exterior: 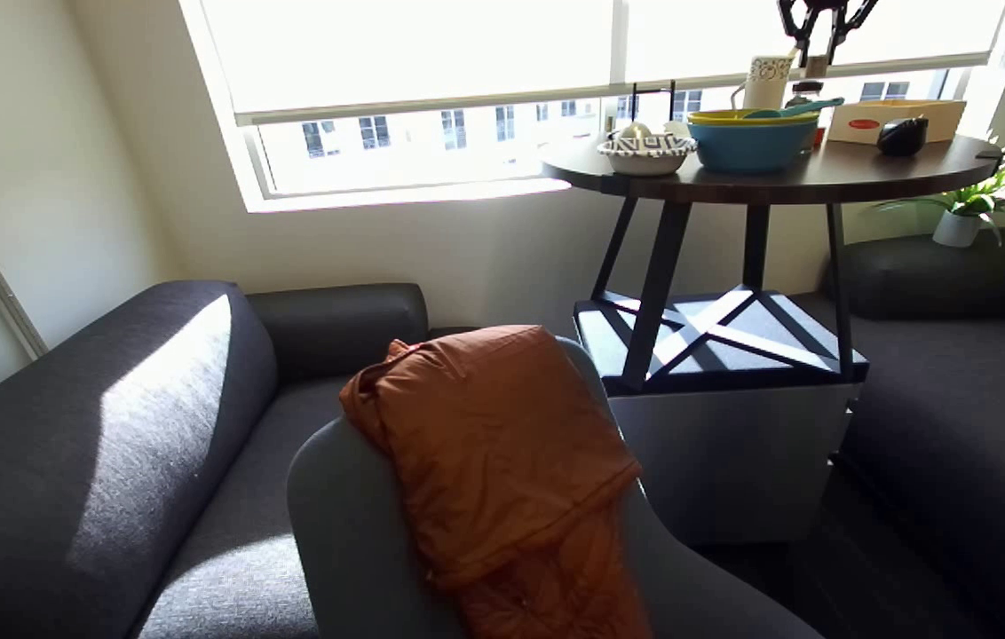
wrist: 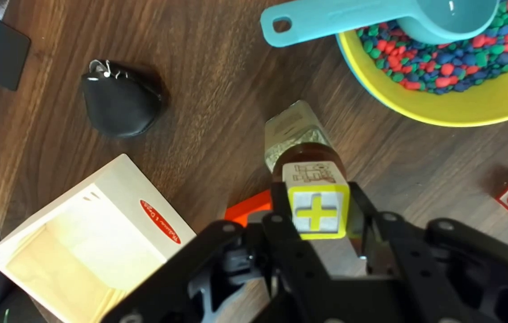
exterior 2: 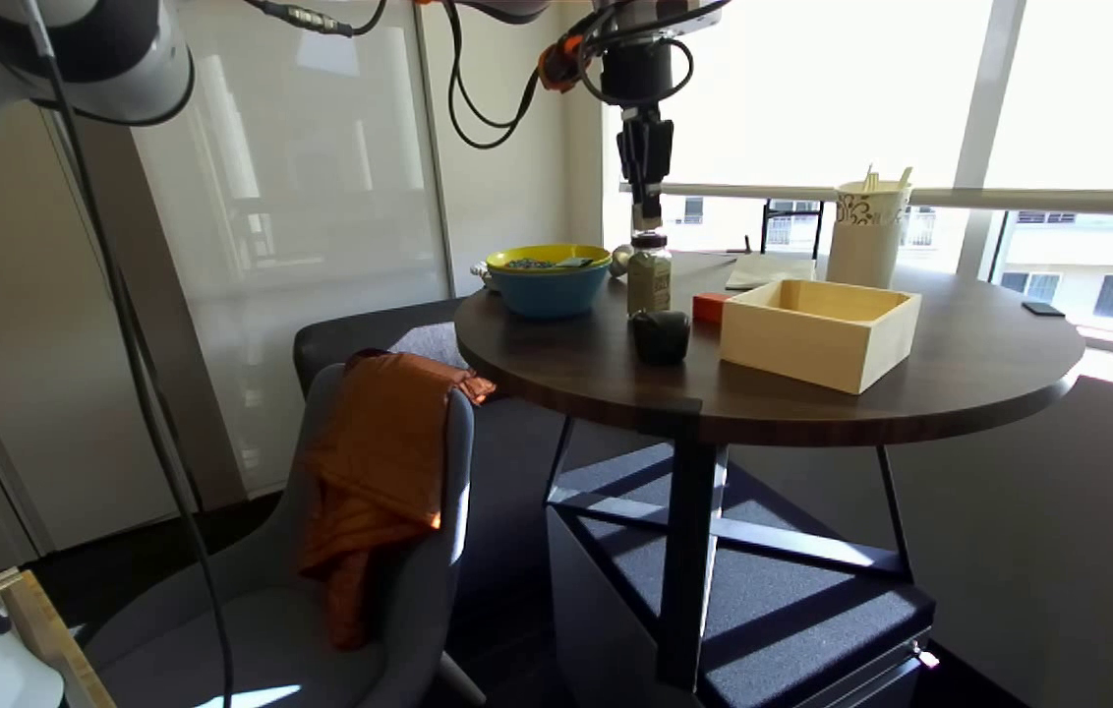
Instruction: Lift the small box from the table and put it on top of the salt shaker
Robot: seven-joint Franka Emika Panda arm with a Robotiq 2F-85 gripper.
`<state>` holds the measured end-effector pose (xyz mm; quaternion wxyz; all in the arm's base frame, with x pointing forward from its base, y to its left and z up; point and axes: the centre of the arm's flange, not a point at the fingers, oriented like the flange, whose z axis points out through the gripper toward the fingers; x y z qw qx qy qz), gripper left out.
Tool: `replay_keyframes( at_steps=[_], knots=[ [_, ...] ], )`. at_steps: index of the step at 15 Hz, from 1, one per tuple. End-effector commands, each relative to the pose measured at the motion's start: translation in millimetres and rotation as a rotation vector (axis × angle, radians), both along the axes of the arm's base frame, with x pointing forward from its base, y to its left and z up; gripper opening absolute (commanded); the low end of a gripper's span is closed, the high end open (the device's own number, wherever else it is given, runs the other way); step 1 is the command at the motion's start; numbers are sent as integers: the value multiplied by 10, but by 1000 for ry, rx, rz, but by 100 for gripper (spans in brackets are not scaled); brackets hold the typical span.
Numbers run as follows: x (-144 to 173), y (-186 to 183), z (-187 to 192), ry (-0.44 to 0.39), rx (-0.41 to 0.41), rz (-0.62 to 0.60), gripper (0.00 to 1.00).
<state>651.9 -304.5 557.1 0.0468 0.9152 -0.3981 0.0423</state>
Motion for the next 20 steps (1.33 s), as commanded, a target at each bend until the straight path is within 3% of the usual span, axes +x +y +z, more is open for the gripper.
replay_keyframes(
  at_steps=[1,16,17,18,20],
  knots=[
    [99,-11,83,-2,4,5,8],
    [135,-5,25,7,5,3,8],
    [138,-5,18,8,6,1,14],
    [141,-5,11,10,6,0,58],
    [145,-7,-1,13,6,0,63]
  ],
)
